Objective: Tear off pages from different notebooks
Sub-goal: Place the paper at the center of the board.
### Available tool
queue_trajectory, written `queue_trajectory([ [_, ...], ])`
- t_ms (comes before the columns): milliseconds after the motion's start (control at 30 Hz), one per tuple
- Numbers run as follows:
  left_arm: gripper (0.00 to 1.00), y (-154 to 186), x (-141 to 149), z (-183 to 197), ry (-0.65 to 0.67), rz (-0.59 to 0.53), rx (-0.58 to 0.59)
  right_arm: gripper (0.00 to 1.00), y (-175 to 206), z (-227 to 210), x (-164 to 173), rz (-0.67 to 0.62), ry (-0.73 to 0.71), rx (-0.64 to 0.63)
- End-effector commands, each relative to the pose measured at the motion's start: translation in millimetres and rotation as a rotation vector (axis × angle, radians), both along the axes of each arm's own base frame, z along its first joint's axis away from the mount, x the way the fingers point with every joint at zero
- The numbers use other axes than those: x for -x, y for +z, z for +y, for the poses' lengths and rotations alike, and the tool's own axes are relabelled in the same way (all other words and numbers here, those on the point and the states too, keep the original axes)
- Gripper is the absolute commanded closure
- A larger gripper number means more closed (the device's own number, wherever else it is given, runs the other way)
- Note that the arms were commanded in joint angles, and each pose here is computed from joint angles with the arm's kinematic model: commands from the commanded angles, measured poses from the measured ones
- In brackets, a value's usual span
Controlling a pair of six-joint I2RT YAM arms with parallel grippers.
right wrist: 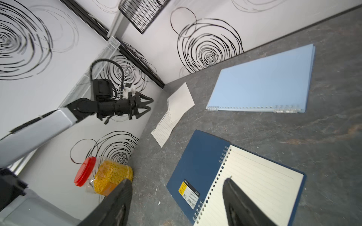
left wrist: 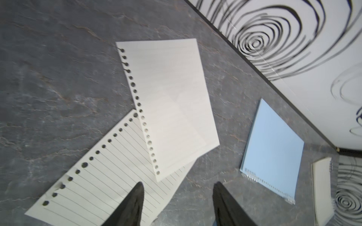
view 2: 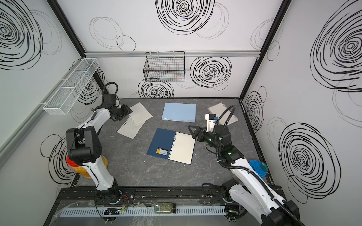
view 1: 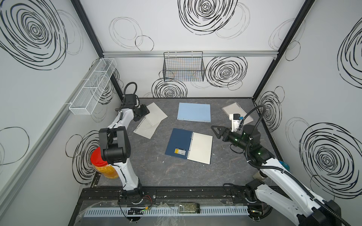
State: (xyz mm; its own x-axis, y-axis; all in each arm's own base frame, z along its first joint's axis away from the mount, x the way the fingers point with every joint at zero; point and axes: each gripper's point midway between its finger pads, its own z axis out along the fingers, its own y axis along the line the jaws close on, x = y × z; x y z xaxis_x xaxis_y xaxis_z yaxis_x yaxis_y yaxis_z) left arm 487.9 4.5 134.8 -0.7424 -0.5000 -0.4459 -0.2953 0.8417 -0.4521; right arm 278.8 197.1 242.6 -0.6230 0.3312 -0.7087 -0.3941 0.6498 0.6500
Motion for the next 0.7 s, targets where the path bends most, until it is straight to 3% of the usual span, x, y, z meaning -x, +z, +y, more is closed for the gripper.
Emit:
queue_trajectory([
  [0, 0.4, 4, 18, -47, -0.16, -0.022, -0.067, 0.24, -28, -4, -5, 0.084, -0.028, 0.086],
  [167, 0.4, -6, 50, -106, -0.336, -0.003, -0.103, 0.24, -50, -4, -11, 0.137, -0.047, 0.138],
  [300, 0.4, -18, 73, -128, -0.391, 0.018, -0.101, 0.23, -59, -4, -18, 0.165, -0.061, 0.175],
  [533, 0.38, -53, 105, -133, -0.39, 0.074, -0.092, 0.24, -104, 9, -23, 0.325, -0.032, 0.24],
  [667, 0.37, -53, 125, -135, -0.373, 0.07, -0.061, 0.24, -121, 27, -30, 0.36, 0.024, 0.309],
])
